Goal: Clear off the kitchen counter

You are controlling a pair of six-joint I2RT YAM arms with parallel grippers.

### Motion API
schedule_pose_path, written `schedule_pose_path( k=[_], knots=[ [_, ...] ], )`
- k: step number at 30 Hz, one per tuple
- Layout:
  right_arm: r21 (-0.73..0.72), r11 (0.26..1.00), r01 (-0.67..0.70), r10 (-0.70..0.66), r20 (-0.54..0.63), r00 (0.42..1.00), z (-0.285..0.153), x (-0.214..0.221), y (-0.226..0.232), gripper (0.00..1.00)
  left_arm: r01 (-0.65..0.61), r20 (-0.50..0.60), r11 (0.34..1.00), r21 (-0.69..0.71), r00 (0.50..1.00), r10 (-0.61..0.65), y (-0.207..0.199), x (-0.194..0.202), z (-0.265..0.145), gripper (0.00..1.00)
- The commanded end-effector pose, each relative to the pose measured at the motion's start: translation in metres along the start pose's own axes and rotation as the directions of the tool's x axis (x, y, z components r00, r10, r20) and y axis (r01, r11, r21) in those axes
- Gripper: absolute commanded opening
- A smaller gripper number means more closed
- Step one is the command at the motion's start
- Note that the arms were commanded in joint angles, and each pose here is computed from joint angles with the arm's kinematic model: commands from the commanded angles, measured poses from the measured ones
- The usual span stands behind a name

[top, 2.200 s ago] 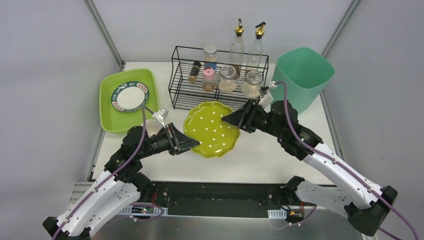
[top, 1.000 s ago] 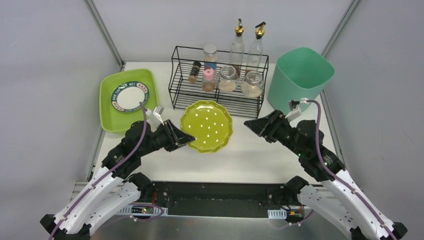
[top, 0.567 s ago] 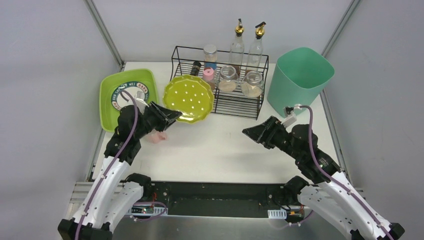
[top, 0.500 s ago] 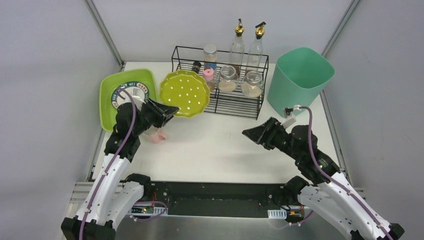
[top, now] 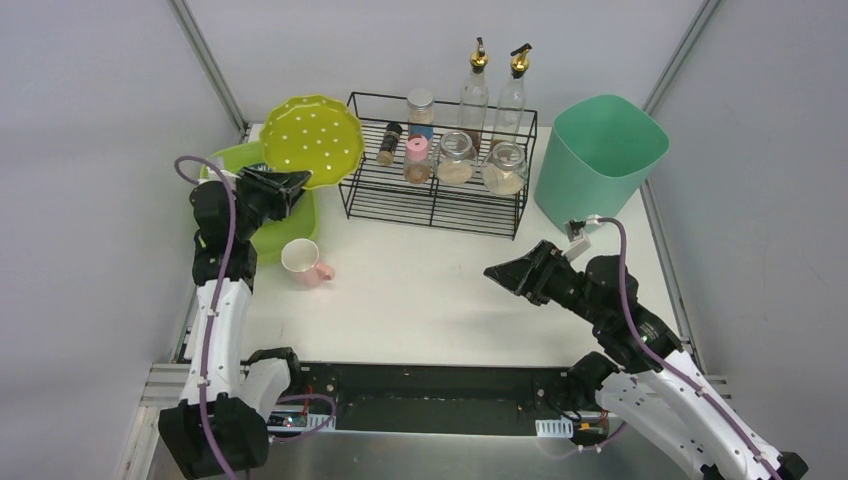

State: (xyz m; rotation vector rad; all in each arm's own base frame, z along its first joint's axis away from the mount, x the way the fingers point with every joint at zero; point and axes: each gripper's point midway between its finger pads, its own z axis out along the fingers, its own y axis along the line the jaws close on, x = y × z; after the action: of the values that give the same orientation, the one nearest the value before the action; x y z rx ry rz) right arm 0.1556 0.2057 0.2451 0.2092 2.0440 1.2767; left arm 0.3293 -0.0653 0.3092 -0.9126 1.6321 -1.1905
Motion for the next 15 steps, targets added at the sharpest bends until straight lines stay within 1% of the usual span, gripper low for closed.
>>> schedule_pose_path(
  k=[1, 5, 8, 11, 15],
  knots=[
    [-0.048, 0.999, 0.003, -0.004, -0.011, 1.0, -0.003, 0.003, 0.008, 0.7, -0.099, 0.147, 0.968, 0.231, 0.987, 0.066, -0.073, -0.049, -0.021, 0.0],
    [-0.063, 0.998, -0.005, 0.004, -0.025, 1.0, -0.002, 0.007, 0.008, 0.7, -0.062, 0.228, 0.984, 0.165, 0.973, 0.023, -0.046, -0.08, -0.024, 0.0],
    [-0.08, 0.997, -0.008, 0.005, -0.043, 0.999, -0.002, 0.009, 0.012, 0.7, -0.024, 0.307, 0.995, 0.093, 0.952, -0.006, -0.019, -0.102, -0.028, 0.0],
    [-0.092, 0.996, 0.002, -0.007, -0.051, 0.999, -0.005, 0.009, 0.016, 0.7, 0.01, 0.371, 1.0, 0.003, 0.928, -0.01, 0.009, -0.116, -0.032, 0.0],
    [-0.088, 0.996, 0.011, -0.016, -0.058, 0.998, -0.008, 0.012, 0.014, 0.7, 0.069, 0.445, 0.995, -0.068, 0.895, -0.031, 0.039, -0.128, -0.038, 0.0]
  ],
)
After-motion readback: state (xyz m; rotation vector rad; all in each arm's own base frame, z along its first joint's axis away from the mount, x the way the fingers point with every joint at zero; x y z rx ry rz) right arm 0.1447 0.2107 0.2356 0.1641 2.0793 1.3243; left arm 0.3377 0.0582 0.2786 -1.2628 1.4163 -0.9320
